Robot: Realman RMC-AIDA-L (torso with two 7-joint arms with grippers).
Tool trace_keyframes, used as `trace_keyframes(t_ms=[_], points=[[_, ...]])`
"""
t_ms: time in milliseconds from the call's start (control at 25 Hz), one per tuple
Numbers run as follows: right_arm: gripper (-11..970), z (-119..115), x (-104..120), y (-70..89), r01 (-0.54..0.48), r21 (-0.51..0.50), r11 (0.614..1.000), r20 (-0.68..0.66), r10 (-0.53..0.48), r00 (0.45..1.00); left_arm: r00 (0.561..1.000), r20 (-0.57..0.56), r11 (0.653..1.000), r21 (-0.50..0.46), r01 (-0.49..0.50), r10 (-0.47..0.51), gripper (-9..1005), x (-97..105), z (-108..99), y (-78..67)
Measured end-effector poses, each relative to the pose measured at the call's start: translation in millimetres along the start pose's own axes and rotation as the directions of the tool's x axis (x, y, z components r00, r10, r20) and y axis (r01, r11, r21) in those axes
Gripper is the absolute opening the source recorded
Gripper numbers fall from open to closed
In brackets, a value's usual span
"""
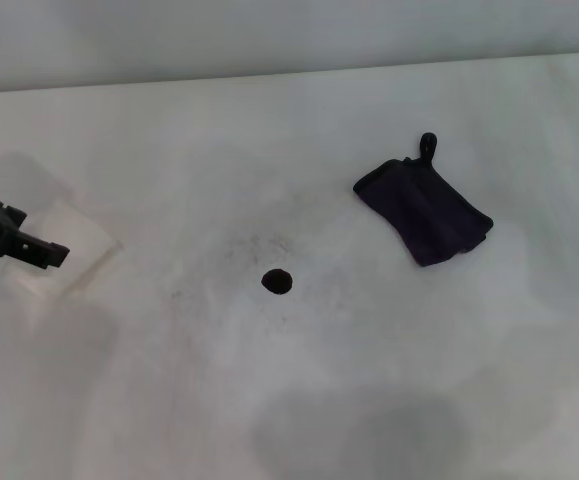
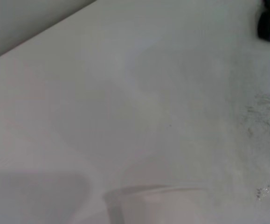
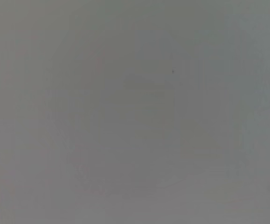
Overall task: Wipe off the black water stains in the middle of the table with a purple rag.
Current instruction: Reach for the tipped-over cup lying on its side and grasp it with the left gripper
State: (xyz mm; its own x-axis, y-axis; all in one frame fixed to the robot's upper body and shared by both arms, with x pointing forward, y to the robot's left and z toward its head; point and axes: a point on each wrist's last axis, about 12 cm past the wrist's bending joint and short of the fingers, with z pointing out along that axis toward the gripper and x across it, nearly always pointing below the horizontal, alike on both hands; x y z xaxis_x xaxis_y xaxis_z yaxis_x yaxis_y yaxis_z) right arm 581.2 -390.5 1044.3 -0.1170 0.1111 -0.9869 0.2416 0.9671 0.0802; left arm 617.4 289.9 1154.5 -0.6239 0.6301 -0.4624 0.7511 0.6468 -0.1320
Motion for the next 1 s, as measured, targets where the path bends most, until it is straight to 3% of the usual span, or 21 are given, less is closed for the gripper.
trace_keyframes(t_ms=[1000], points=[[872, -4, 4, -2.3, 0.001, 0.002, 1.000, -0.008, -0.001, 1.000, 0.999, -0.017, 0.999, -0.047, -0.029, 0.028, 874, -1, 33, 3.7]])
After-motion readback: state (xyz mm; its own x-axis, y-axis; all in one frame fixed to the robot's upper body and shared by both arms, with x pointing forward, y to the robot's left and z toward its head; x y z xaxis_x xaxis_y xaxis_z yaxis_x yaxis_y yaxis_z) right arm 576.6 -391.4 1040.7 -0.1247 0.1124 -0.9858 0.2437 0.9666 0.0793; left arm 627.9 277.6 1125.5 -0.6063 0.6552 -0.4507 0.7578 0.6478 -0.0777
